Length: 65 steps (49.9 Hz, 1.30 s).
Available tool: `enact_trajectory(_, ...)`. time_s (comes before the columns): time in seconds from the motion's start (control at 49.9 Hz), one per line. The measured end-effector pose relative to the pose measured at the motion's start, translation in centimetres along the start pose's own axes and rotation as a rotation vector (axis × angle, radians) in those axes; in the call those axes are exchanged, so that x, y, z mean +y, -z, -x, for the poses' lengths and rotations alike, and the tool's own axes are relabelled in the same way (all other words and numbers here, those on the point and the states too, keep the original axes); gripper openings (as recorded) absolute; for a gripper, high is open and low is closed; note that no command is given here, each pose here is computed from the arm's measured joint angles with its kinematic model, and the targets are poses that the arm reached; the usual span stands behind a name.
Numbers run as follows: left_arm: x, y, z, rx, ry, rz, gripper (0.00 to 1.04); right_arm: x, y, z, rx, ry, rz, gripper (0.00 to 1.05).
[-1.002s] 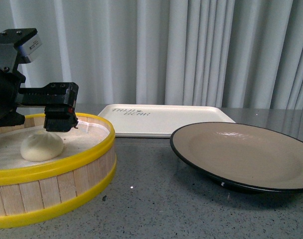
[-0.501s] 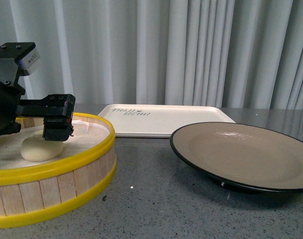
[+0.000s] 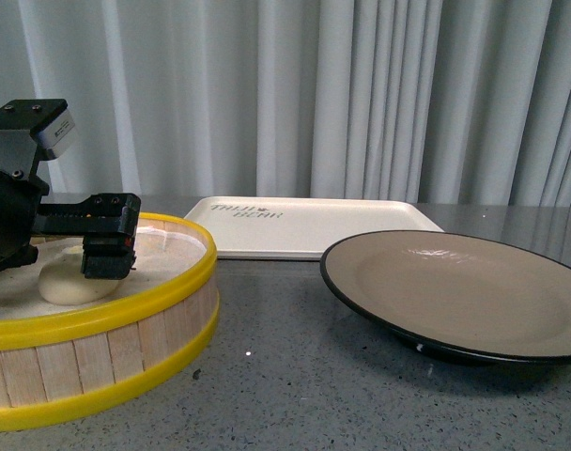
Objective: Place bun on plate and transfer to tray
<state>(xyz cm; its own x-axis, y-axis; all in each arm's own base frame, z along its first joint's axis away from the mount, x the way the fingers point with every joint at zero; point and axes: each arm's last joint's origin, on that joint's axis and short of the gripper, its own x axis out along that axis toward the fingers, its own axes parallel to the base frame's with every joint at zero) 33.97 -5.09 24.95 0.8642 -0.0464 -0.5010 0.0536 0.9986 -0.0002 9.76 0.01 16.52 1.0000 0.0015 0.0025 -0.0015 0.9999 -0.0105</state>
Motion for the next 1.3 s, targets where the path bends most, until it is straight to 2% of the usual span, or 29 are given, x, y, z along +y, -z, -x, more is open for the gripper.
enact_trajectory(0.1, 0.0, 0.0, 0.0, 0.001, 0.000, 0.002, 0.98, 0.0, 0.0, 0.0, 0.000, 0.000, 0.000, 0.96)
enact_trajectory(0.2, 0.0, 0.1, -0.1, 0.003, 0.000, 0.004, 0.89, 0.0, 0.0, 0.0, 0.000, 0.000, 0.000, 0.96)
enact_trajectory(0.281, 0.0, 0.1, -0.1, 0.005, 0.000, 0.006, 0.78, 0.0, 0.0, 0.0, 0.000, 0.000, 0.000, 0.96)
enact_trajectory(0.521, 0.0, 0.2, -0.1, 0.007, 0.002, 0.010, 0.34, 0.0, 0.0, 0.0, 0.000, 0.000, 0.000, 0.96)
enact_trajectory(0.661, -0.4, -0.1, 0.5, -0.039, 0.010, -0.003, 0.15, 0.0, 0.0, 0.0, 0.000, 0.000, 0.000, 0.96)
enact_trajectory(0.741, -0.9, -0.7, 1.1, -0.092, 0.025, -0.014, 0.08, 0.0, 0.0, 0.0, 0.000, 0.000, 0.000, 0.96)
enact_trajectory(0.942, -3.2, -2.8, 3.2, -0.273, 0.122, -0.059, 0.06, 0.0, 0.0, 0.0, 0.000, 0.000, 0.000, 0.96)
enact_trajectory(1.042, -6.4, -4.2, 3.8, -0.355, 0.259, -0.092, 0.06, 0.0, 0.0, 0.0, 0.000, 0.000, 0.000, 0.96)
enact_trajectory(1.162, -9.6, -4.4, 3.5, -0.371, 0.422, -0.133, 0.06, 0.0, 0.0, 0.0, 0.000, 0.000, 0.000, 0.96)
enact_trajectory(1.303, -15.0, -4.3, 2.8, -0.362, 0.623, -0.187, 0.05, 0.0, 0.0, 0.0, 0.000, 0.000, 0.000, 0.96)
